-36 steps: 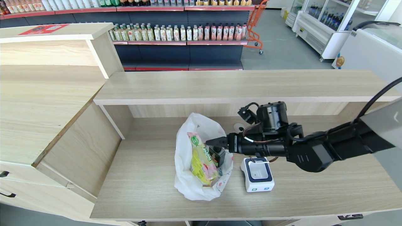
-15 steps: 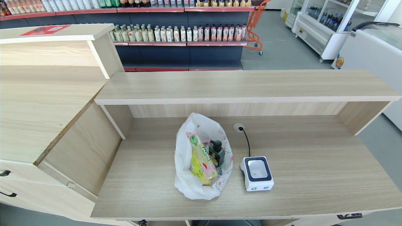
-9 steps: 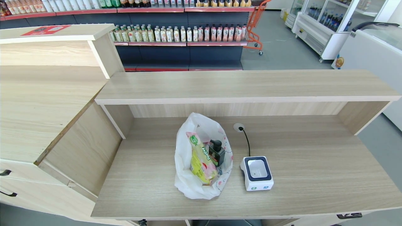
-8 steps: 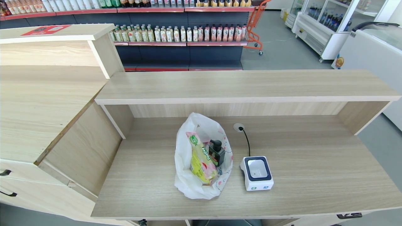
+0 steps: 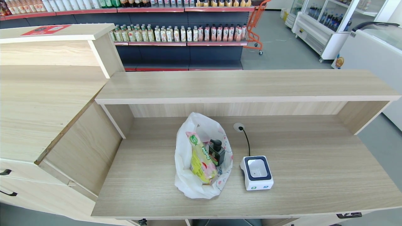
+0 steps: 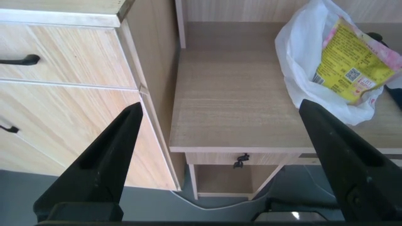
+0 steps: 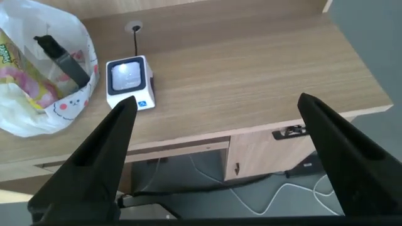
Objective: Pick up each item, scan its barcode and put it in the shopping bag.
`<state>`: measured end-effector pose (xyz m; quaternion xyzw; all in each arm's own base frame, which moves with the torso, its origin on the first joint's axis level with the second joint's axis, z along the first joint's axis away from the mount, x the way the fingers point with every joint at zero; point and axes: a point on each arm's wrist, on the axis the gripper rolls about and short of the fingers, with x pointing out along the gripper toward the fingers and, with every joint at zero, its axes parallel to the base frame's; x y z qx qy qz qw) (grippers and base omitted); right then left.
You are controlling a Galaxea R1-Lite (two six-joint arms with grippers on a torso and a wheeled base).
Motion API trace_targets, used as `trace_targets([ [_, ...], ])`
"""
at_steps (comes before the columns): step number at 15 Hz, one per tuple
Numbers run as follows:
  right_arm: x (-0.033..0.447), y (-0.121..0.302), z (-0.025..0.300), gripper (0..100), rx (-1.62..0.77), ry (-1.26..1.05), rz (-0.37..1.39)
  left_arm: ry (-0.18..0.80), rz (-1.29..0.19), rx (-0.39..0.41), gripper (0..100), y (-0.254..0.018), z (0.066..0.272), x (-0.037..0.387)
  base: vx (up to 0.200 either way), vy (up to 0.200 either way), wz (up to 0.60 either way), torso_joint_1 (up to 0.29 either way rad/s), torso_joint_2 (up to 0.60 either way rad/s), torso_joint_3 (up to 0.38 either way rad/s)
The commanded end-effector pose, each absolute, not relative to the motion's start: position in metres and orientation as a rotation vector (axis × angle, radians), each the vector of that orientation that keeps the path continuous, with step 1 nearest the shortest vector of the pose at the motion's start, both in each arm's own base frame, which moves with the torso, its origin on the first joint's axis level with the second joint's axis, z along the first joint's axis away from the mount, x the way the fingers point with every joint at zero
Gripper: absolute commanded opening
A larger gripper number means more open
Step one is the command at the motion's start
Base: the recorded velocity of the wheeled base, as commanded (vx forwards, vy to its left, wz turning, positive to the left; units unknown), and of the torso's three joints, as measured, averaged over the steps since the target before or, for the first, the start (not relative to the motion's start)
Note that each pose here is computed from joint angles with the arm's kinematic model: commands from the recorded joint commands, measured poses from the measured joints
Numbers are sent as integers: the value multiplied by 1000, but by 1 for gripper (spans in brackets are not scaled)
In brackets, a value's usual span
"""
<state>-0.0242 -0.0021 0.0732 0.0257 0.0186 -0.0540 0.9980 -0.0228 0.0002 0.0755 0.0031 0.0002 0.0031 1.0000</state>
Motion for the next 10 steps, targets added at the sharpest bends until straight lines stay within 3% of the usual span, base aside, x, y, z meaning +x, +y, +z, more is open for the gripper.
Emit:
trace_targets([
  [1,-24,-2,73,0,57,46,-109,0,6,6,100,0,75,-23,0,0,0,0,0,0],
  [9,-24,-2,73,0,80,43,-111,0,8,3,100,0,75,-23,0,0,0,0,0,0],
  [10,-24,-2,73,0,80,43,-111,0,8,8,100,0,75,-23,0,-200,0,7,2,2],
])
